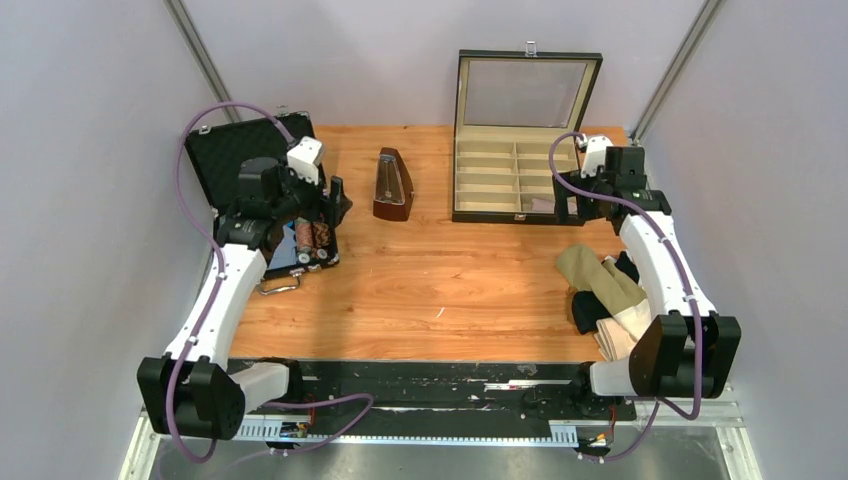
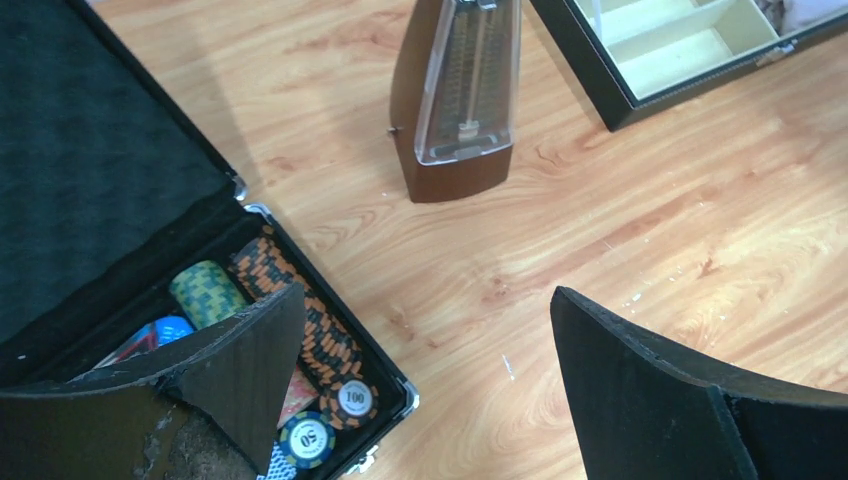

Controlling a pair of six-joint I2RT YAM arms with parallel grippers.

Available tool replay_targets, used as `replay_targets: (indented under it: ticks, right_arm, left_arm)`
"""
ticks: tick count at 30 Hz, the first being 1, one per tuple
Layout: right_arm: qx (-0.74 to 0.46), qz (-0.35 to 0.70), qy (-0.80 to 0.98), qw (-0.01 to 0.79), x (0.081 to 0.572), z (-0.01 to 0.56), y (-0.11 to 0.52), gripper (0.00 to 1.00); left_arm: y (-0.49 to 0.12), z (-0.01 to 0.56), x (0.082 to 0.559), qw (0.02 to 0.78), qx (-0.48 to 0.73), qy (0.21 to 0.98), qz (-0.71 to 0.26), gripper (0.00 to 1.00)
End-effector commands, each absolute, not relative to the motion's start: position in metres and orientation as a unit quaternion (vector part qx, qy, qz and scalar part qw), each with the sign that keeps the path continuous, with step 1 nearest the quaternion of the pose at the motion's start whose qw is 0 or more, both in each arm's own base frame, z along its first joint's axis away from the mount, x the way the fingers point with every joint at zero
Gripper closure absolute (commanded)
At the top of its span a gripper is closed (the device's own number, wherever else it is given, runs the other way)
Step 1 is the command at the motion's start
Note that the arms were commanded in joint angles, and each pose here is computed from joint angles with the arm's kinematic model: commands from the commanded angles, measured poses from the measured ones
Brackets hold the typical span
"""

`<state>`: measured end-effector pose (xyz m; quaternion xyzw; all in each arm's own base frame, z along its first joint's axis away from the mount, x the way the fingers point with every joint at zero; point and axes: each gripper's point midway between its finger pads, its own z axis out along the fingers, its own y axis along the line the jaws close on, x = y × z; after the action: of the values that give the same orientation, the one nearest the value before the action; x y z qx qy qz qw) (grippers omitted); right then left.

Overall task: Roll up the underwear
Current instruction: Pick up the underwear from the corner of the board.

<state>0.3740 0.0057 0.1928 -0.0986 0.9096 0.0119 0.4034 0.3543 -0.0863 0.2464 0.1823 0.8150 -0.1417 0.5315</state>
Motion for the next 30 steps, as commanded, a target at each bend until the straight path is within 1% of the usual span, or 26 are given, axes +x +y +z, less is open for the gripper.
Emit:
replay_targets:
  ticks: [1, 2, 4, 6, 10, 13, 15, 18, 19, 21, 24, 30]
  right_arm:
    - [-0.165, 0.022, 0.901, 0.4, 0.357, 0.204, 0.014, 0.0]
    - [-0.197, 0.038, 0.902, 0.383, 0.347, 0.201, 0.021, 0.0]
    - [-0.196, 0.04, 0.913, 0.355, 0.336, 0.198, 0.02, 0.0]
    - [-0.188, 0.015, 0.921, 0.342, 0.328, 0.196, 0.009, 0.0]
    - [-0.168, -0.055, 0.936, 0.305, 0.305, 0.181, -0.022, 0.08]
    - [-0.123, -0.064, 0.952, 0.273, 0.287, 0.171, -0.045, 0.15]
    - [-0.083, -0.053, 0.96, 0.263, 0.281, 0.171, -0.057, 0.2]
    - [-0.029, -0.048, 0.968, 0.246, 0.275, 0.164, -0.079, 0.33]
    - [-0.015, -0.047, 0.97, 0.24, 0.273, 0.162, -0.086, 0.35]
    - [0.002, -0.042, 0.973, 0.228, 0.268, 0.157, -0.095, 0.39]
    - [0.007, -0.034, 0.981, 0.19, 0.251, 0.144, -0.102, 0.46]
    - [0.008, -0.083, 0.99, 0.111, 0.218, 0.129, -0.128, 0.44]
  left_arm:
    - [-0.099, 0.239, 0.353, 0.511, 0.2, 0.817, -0.178, 0.0]
    - [-0.1, 0.238, 0.353, 0.508, 0.198, 0.818, -0.182, 0.0]
    - [-0.106, 0.237, 0.356, 0.502, 0.191, 0.821, -0.193, 0.0]
    - [-0.118, 0.24, 0.357, 0.499, 0.2, 0.817, -0.21, 0.0]
    - [-0.144, 0.236, 0.353, 0.486, 0.249, 0.808, -0.22, 0.0]
    - [-0.161, 0.229, 0.35, 0.466, 0.279, 0.808, -0.228, 0.0]
    - [-0.166, 0.224, 0.35, 0.458, 0.278, 0.811, -0.235, 0.0]
    - [-0.171, 0.219, 0.348, 0.445, 0.278, 0.815, -0.247, 0.0]
    - [-0.173, 0.22, 0.347, 0.444, 0.284, 0.813, -0.248, 0.0]
    - [-0.175, 0.219, 0.347, 0.433, 0.29, 0.816, -0.251, 0.0]
    - [-0.178, 0.217, 0.348, 0.421, 0.291, 0.821, -0.255, 0.0]
    - [-0.18, 0.222, 0.352, 0.43, 0.292, 0.814, -0.259, 0.0]
